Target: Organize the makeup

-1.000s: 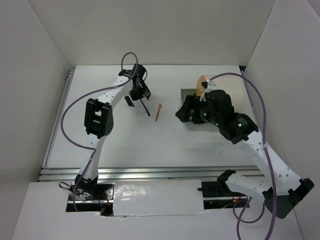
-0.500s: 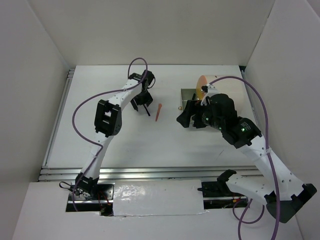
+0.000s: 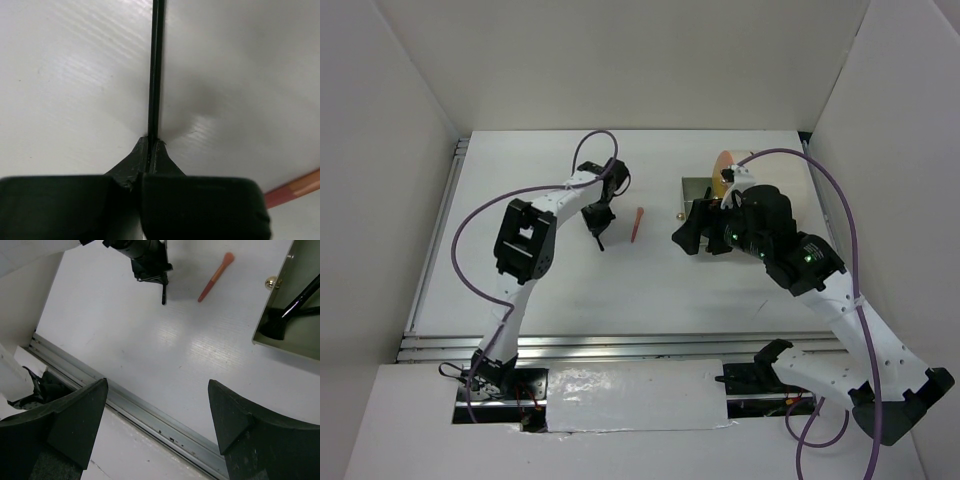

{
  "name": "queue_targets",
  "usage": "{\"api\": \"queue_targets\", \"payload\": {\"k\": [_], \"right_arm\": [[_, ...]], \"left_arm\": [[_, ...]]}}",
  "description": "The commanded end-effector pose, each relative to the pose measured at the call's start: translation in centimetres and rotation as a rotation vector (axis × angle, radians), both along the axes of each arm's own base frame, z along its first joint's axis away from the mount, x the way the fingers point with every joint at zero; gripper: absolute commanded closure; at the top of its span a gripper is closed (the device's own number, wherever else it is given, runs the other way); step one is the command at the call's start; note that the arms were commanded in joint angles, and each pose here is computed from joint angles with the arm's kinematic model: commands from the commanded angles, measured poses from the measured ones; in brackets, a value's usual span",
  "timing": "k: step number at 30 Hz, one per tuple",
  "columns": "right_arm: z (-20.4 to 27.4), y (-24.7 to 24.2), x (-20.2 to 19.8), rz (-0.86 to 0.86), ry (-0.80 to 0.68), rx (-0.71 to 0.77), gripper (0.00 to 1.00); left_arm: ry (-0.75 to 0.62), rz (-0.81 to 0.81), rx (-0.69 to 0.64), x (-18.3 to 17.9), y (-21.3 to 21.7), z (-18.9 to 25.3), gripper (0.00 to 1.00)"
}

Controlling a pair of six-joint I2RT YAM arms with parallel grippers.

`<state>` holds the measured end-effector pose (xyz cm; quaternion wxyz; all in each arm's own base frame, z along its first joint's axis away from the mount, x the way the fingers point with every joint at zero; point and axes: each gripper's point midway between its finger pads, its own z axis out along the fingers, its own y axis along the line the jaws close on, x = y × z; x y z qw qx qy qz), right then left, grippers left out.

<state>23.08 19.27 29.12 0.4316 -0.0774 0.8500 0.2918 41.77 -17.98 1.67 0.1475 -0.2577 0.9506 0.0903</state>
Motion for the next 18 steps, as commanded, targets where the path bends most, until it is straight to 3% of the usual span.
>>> {"api": "queue_targets", "payload": {"k": [1, 4, 5, 9, 18], "right_arm": [[1.2, 0.5, 0.3, 0.020, -0.045, 0.031, 0.11], [0.8, 0.9, 0.7, 0.020, -0.029, 0.037, 0.11], [0.4, 1.3, 0.7, 0.031, -0.009, 0.047, 0.11], [0.0, 2.6, 0.7, 0.061, 0.036, 0.093, 0.11], [-1.4, 4.5, 1.4, 0.098, 0.106, 0.136, 0.12]], "left_arm": [[0.325, -0.024, 0.128, -8.5, 3.8, -5.3, 1.00], [0.271, -0.088, 0.022, -9.1, 2.9, -5.1, 1.00], [0.223, -0.133, -0.071, -8.3, 1.3, -5.1, 1.00], [0.096, -0.203, -0.235, -8.8, -0.5, -1.8, 1.00], [-0.118, -0.316, -0.370, -7.6, -2.4, 5.6, 1.00]]}}
